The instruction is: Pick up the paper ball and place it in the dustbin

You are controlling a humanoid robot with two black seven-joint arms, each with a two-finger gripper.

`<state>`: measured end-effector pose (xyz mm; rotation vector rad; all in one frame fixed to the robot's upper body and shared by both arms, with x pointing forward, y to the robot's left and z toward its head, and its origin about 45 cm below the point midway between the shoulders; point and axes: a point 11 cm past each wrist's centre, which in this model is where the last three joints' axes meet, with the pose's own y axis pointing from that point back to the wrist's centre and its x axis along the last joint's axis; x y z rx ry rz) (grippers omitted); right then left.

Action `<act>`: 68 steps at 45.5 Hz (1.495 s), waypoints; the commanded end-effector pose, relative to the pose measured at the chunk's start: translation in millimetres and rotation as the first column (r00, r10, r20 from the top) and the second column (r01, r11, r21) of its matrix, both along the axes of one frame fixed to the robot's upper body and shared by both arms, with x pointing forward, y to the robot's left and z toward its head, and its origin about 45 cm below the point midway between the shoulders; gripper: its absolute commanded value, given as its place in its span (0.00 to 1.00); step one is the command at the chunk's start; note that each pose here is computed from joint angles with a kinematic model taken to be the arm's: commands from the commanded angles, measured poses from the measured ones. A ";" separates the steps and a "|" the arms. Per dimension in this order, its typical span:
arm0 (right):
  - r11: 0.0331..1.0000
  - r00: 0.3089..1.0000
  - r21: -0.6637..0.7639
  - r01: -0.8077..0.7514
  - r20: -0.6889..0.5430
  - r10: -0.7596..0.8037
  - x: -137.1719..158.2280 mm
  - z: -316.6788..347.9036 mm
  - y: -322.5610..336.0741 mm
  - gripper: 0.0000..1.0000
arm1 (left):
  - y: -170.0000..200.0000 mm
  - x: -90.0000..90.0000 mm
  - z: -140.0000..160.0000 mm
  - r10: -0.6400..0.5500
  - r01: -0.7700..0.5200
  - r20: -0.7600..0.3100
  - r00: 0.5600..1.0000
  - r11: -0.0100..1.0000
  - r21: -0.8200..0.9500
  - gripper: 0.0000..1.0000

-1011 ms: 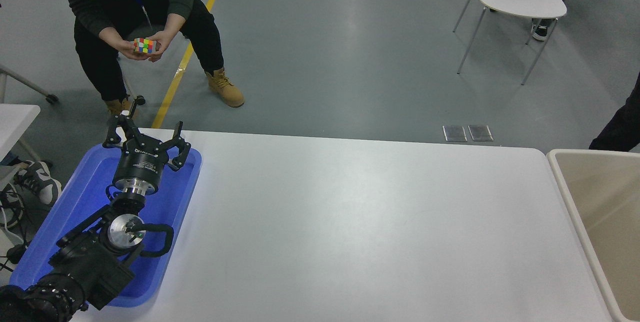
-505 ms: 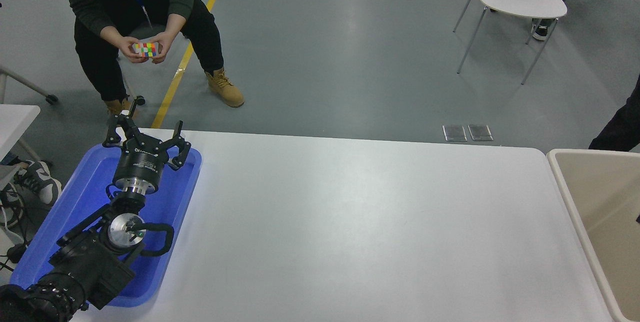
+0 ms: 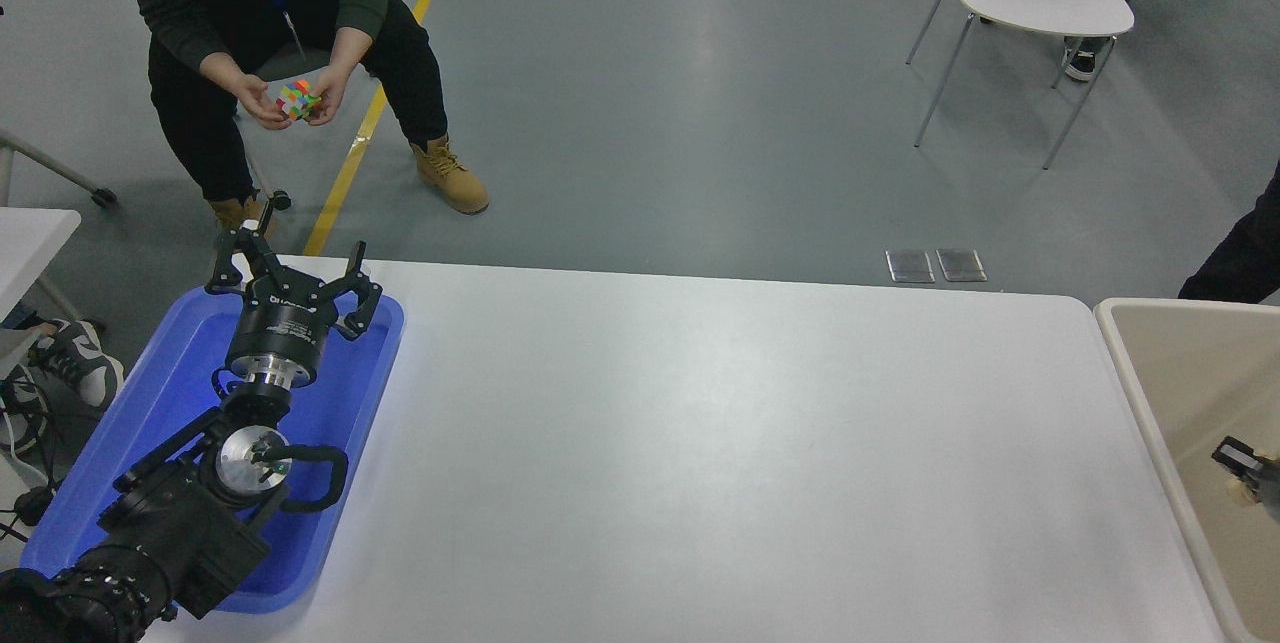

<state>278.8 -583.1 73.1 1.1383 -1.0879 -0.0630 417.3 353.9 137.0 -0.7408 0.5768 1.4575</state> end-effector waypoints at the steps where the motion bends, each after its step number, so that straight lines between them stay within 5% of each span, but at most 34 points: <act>1: 0.999 0.998 0.020 0.041 0.049 -0.042 -0.3 -4.0 3.2 1.00 | 0.0 -0.2 -0.2 0.000 0.000 -0.001 1.000 1.000 0.000 1.00; 13: 0.999 0.997 0.028 0.036 0.071 -0.038 9.8 8.9 -1.1 1.00 | -1.1 0.3 0.0 -0.002 0.002 0.000 1.000 1.000 0.000 1.00; 36: 1.000 0.944 0.001 0.021 0.330 -0.021 101.7 132.0 -14.0 1.00 | -1.0 0.3 0.0 -0.002 0.002 0.000 1.000 1.000 -0.001 1.00; 44: 0.985 0.894 0.165 0.049 0.432 -0.117 119.0 136.8 3.9 1.00 | -1.3 0.2 -0.6 0.000 0.000 -0.002 1.000 1.000 -0.001 1.00; 54: 0.788 0.733 0.615 0.033 0.521 -0.437 144.4 128.6 52.4 1.00 | -1.3 0.2 -0.6 0.000 0.000 -0.002 1.000 1.000 -0.001 1.00; 68: 0.265 0.631 0.946 -0.184 0.321 -0.706 169.5 126.0 155.5 1.00 | -1.4 0.2 -0.5 -0.001 0.001 -0.001 1.000 1.000 -0.002 1.00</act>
